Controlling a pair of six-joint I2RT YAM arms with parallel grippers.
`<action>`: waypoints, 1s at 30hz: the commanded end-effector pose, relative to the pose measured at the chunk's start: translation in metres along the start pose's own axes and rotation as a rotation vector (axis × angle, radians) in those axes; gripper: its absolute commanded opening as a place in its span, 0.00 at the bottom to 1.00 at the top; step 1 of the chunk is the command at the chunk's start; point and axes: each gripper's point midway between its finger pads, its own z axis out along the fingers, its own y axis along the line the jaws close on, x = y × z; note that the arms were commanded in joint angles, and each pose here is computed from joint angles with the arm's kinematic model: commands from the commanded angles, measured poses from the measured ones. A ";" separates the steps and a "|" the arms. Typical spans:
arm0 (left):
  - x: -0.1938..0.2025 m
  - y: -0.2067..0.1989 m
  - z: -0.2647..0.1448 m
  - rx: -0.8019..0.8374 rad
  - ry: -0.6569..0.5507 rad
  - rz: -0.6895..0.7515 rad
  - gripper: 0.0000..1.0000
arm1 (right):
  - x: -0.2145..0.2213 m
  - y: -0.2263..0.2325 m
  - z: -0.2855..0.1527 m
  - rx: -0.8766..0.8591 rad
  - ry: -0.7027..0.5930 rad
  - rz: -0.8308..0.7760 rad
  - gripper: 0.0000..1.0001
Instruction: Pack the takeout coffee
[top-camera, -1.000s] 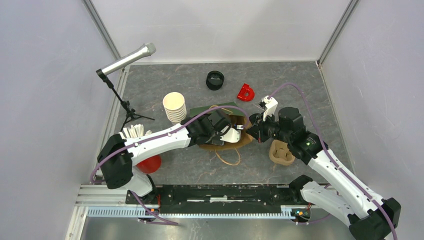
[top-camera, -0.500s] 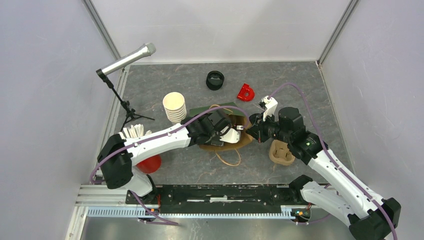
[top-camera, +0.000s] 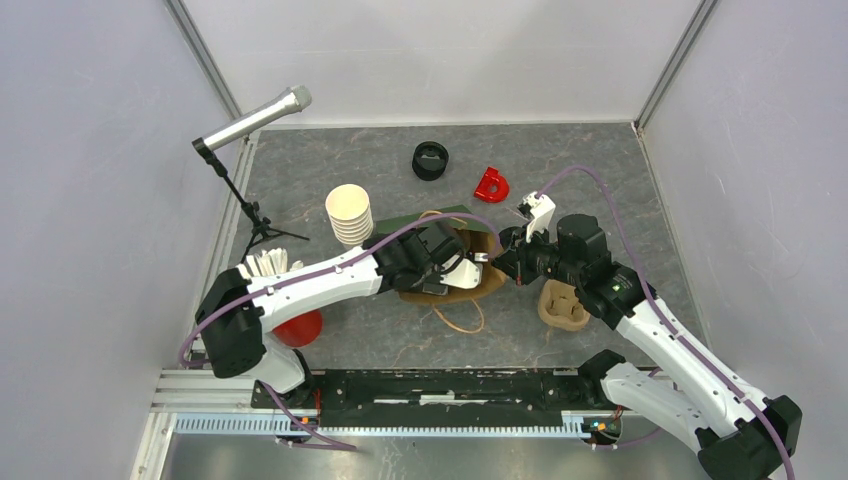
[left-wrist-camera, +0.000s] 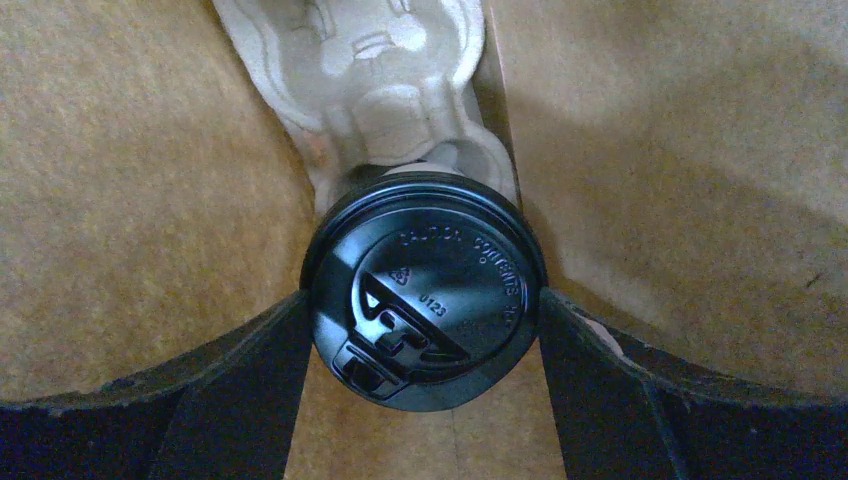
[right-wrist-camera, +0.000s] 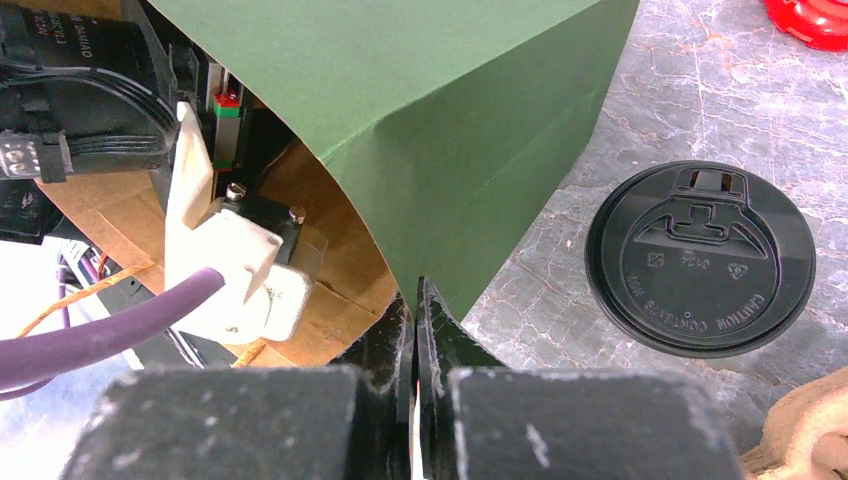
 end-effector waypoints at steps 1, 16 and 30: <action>-0.012 0.008 -0.015 -0.011 -0.049 -0.045 0.85 | -0.010 0.001 0.001 -0.009 -0.032 -0.019 0.00; -0.014 0.008 -0.016 -0.006 -0.050 -0.053 0.88 | -0.010 0.003 0.001 -0.017 -0.033 -0.018 0.00; -0.016 0.009 -0.022 -0.010 -0.059 -0.064 0.90 | -0.010 0.003 0.003 -0.021 -0.032 -0.018 0.00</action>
